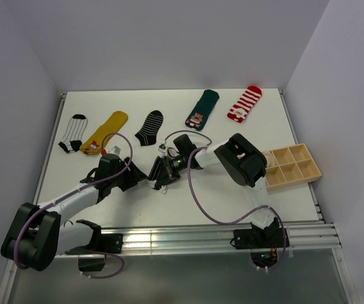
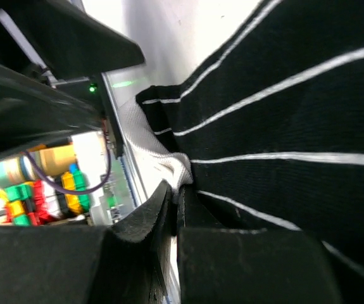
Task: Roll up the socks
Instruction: Roll the sock at the center of the board.
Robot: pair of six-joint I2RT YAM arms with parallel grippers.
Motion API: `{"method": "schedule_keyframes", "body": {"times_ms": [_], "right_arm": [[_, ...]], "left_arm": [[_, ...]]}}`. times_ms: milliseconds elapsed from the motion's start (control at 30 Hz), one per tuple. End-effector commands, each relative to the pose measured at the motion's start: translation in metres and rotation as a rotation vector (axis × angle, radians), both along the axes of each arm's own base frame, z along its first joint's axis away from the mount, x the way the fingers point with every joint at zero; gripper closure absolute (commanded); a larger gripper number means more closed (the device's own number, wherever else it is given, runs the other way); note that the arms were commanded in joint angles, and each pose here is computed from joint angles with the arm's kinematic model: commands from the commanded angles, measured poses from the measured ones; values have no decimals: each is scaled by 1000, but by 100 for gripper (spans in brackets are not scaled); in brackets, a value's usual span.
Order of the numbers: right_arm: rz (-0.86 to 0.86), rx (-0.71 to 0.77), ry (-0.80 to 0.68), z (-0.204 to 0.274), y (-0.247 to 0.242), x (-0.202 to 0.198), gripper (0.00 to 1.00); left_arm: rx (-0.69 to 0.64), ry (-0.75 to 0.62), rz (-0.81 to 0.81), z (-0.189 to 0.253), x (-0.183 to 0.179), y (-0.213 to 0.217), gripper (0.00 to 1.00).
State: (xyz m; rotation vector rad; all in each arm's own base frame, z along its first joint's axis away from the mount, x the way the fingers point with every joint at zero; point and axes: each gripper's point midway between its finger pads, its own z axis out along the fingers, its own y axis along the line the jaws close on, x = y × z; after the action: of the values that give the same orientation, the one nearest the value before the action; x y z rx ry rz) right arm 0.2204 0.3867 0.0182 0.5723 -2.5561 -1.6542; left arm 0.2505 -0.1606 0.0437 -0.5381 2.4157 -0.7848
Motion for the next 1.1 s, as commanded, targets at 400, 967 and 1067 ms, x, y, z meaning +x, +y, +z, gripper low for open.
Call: {"method": "schedule_keyframes", "body": {"times_ms": [400,967,1067], "right_arm": [[-60,-35,102,-13,-4,10,100],[-58,-36,133,-11,-5,11,100],[-60,-26,134,-8,-4,12,100]], "left_arm": [[-54,-240,-50,5,-7,-20,41],[39,-178,-93,-25,-6,-19,57],[57,-154,-94,-32,-6,-20,66]]}}
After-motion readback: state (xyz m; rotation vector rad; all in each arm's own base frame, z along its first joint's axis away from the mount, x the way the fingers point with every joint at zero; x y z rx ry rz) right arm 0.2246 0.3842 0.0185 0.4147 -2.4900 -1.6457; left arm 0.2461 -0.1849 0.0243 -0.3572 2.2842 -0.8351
